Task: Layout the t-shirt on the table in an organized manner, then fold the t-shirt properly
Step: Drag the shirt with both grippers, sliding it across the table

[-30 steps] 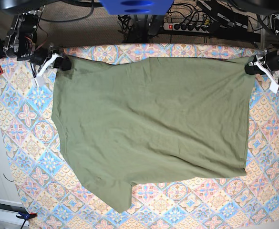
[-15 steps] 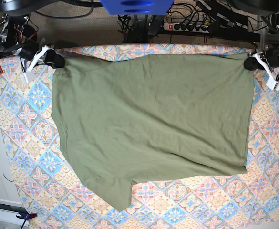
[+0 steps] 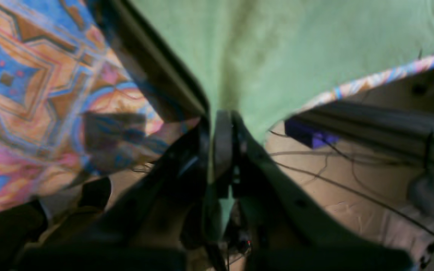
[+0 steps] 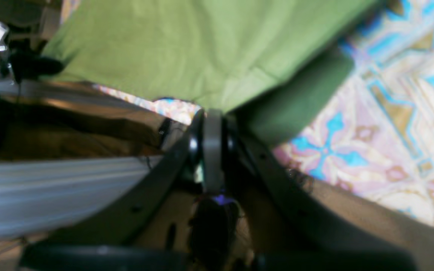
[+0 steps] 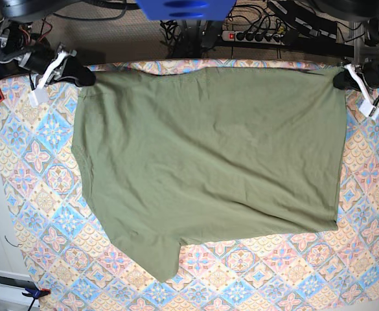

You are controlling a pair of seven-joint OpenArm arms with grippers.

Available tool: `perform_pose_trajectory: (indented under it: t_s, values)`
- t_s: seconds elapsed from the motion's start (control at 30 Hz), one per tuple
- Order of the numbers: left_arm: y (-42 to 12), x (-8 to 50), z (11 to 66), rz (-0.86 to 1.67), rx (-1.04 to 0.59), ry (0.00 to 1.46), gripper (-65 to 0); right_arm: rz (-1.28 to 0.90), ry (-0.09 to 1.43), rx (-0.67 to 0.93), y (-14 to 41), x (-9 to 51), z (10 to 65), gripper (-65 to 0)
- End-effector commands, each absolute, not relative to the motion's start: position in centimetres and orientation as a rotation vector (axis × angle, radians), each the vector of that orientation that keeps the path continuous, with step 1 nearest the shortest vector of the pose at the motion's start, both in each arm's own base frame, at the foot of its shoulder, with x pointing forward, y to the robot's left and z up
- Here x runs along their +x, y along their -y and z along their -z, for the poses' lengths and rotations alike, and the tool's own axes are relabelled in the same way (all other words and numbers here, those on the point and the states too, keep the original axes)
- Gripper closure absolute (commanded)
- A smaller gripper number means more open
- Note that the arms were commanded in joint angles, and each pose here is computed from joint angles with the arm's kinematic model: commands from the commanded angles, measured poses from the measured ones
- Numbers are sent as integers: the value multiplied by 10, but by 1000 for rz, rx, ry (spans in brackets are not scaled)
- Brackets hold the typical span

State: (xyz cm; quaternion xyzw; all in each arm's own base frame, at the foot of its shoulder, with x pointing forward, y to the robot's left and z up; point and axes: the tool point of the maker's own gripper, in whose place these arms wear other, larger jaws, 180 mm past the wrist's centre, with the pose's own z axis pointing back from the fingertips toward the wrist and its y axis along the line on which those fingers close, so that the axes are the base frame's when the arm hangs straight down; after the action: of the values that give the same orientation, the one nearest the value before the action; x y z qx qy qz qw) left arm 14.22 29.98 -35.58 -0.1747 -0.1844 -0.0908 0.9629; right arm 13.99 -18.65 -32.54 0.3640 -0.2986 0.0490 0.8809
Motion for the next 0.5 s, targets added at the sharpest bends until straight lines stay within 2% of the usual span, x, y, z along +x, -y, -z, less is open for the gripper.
perform_pose_trajectory:
  t_s: [0.0, 0.33, 0.47]
  values:
    - [-302, 145, 347, 208, -344, 390, 0, -143, 654, 760, 186, 140, 315, -11]
    - [-338, 125, 331, 190, -259, 409, 0, -125, 601, 778, 184, 119, 320, -11]
    - [-353, 127, 319, 149, -220, 481, 0, -140, 601, 770, 185, 120, 318, -11]
